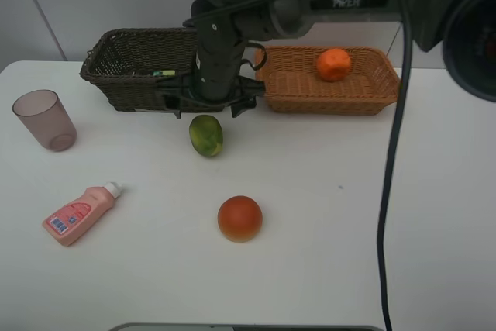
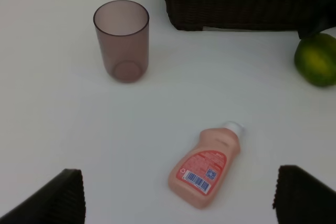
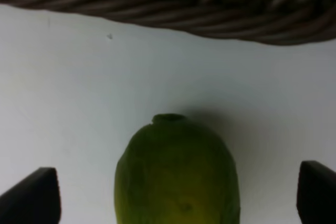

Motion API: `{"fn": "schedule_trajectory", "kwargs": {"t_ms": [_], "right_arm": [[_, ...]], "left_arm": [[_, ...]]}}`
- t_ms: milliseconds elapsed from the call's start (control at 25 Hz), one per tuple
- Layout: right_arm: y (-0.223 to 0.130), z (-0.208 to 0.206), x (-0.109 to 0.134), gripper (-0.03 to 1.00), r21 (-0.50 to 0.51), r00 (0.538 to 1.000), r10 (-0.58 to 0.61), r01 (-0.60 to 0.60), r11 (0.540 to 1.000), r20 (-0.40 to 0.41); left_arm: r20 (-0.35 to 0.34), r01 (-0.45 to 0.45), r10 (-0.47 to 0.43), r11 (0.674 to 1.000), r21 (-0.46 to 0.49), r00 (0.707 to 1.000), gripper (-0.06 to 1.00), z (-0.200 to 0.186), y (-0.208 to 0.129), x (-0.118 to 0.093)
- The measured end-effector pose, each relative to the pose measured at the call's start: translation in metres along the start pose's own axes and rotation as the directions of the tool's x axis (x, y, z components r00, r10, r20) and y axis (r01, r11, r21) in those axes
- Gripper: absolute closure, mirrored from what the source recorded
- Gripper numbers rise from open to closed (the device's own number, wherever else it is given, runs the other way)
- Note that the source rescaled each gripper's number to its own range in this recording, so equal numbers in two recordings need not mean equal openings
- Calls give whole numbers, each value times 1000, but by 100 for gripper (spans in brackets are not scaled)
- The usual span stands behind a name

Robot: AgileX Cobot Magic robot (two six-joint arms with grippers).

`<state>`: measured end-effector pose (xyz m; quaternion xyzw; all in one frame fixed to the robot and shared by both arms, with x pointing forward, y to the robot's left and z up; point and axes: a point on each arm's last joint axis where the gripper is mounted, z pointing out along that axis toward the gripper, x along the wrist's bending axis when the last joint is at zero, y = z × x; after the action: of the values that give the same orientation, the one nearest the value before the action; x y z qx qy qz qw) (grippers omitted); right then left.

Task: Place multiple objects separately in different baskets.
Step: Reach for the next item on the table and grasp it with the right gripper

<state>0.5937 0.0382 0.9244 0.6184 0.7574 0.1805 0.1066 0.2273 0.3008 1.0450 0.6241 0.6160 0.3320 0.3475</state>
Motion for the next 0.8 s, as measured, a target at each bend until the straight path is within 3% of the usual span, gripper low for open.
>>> {"fn": "schedule_trajectory", "kwargs": {"t_ms": [800], "right_arm": [[-16,45,-1,-3,58,999,-26,23,998,46]], "left_arm": [[0,0,0,1000,0,1000,3,0,0,0]]}}
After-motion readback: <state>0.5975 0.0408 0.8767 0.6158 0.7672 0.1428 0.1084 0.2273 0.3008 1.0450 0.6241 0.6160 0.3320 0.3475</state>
